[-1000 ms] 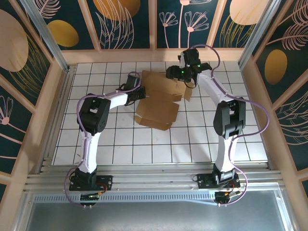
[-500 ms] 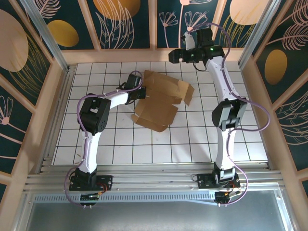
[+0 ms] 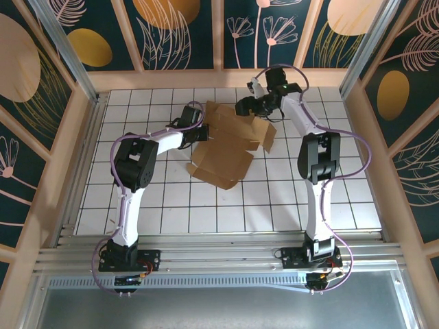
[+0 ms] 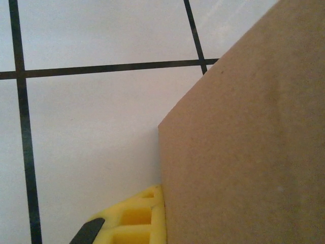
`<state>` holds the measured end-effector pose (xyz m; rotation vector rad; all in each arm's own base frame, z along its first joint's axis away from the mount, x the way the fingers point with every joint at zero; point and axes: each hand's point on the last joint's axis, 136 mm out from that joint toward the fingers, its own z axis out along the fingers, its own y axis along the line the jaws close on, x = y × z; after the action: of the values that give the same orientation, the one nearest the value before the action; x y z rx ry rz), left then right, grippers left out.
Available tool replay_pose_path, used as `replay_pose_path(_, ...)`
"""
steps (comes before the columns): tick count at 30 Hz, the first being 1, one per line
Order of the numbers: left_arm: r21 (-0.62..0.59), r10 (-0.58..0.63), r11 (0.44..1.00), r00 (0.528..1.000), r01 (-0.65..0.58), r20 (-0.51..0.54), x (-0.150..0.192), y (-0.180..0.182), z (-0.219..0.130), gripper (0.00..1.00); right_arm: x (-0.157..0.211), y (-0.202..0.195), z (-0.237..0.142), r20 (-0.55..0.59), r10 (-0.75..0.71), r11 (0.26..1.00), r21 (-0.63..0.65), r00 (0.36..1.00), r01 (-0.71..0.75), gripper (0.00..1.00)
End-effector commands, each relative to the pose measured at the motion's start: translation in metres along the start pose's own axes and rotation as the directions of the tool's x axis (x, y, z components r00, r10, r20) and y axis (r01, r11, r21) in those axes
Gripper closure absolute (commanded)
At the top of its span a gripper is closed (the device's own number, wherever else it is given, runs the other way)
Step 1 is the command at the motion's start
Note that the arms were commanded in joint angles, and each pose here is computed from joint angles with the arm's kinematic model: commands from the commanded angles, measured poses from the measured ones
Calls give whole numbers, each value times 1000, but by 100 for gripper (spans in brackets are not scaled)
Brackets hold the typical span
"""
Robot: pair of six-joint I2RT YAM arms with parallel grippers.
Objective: Fold the paper box
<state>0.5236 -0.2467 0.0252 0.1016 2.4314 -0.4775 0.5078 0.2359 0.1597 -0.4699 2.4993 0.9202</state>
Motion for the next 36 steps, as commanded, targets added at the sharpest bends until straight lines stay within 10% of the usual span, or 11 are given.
replay_pose_path(1, 2, 30, 1000, 999, -30, -14, 3, -2, 3, 91, 2, 0, -5, 7, 3, 999, 32, 1000, -3, 32)
replay_pose_path(9, 6, 53, 999, 996, -54, 77, -21, -11, -46, 67, -5, -12, -11, 28, 28, 998, 57, 999, -29, 33)
replay_pose_path(17, 281, -25, 960, 990, -15, 140, -28, -60, -106, 57, -1, -13, -8, 18, 33, 998, 51, 999, -34, 36)
replay_pose_path(36, 236, 50, 971, 999, -49, 4, -13, -26, -22, 56, -4, -10, -14, 25, 29, 998, 58, 999, -30, 36)
